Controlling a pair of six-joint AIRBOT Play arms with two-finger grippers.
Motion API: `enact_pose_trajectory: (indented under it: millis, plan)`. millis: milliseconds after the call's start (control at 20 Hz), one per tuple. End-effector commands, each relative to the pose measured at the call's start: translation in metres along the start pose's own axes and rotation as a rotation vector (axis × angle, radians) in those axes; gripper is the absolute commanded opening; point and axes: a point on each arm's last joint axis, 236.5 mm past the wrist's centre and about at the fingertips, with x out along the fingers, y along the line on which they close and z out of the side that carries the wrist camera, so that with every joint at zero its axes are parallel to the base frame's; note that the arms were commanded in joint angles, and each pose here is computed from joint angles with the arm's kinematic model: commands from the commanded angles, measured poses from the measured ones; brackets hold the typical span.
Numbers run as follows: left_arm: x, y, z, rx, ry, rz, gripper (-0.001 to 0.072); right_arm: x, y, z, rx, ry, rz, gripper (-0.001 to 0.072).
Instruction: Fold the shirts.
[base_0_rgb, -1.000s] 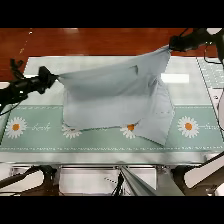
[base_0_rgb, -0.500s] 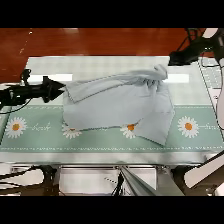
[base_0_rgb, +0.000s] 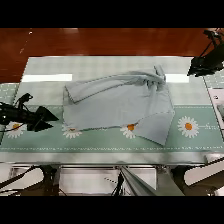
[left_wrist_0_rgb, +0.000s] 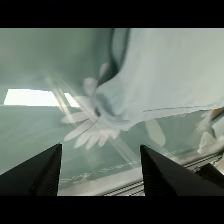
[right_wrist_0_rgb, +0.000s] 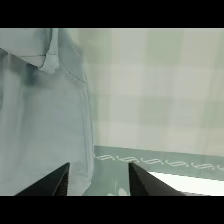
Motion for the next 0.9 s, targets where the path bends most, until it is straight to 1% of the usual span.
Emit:
enact_pose_trajectory:
  millis: [0, 300, 500, 550, 600, 650, 700, 850]
  plan:
    - [0.013, 0.014, -0.01, -0.026, 0.012, 0.031, 0.057, -0.002, 0.003, -0.005, 0.011, 0.01, 0.045, 0.0448]
    - [0.042, -0.017, 0.011, -0.005, -0.052, -0.027, 0.057, -0.002, 0.006, 0.001, 0.009, -0.013, 0.056, 0.0448]
    - [0.081, -0.038, 0.002, 0.046, 0.015, -0.022, 0.0568, -0.002, 0.005, 0.0, 0.009, -0.01, 0.056, 0.0448]
    - [0.092, -0.037, -0.003, 0.059, 0.041, -0.004, 0.0504, -0.002, 0.005, 0.0, 0.01, -0.01, 0.056, 0.0448]
    - [0.1, -0.034, -0.007, 0.064, 0.066, 0.012, 0.0282, -0.002, 0.005, -0.001, 0.009, -0.005, 0.056, 0.0448]
    - [0.105, -0.033, -0.01, 0.064, 0.088, 0.017, 0.0045, -0.002, 0.004, -0.004, 0.01, 0.007, 0.048, 0.0447]
    - [0.107, -0.032, -0.013, 0.07, 0.101, 0.019, 0.0021, -0.002, -0.002, -0.009, 0.009, 0.027, 0.023, 0.0448]
    - [0.102, -0.031, -0.013, 0.076, 0.104, 0.006, 0.0021, -0.002, -0.024, -0.016, 0.054, 0.044, -0.014, 0.0448]
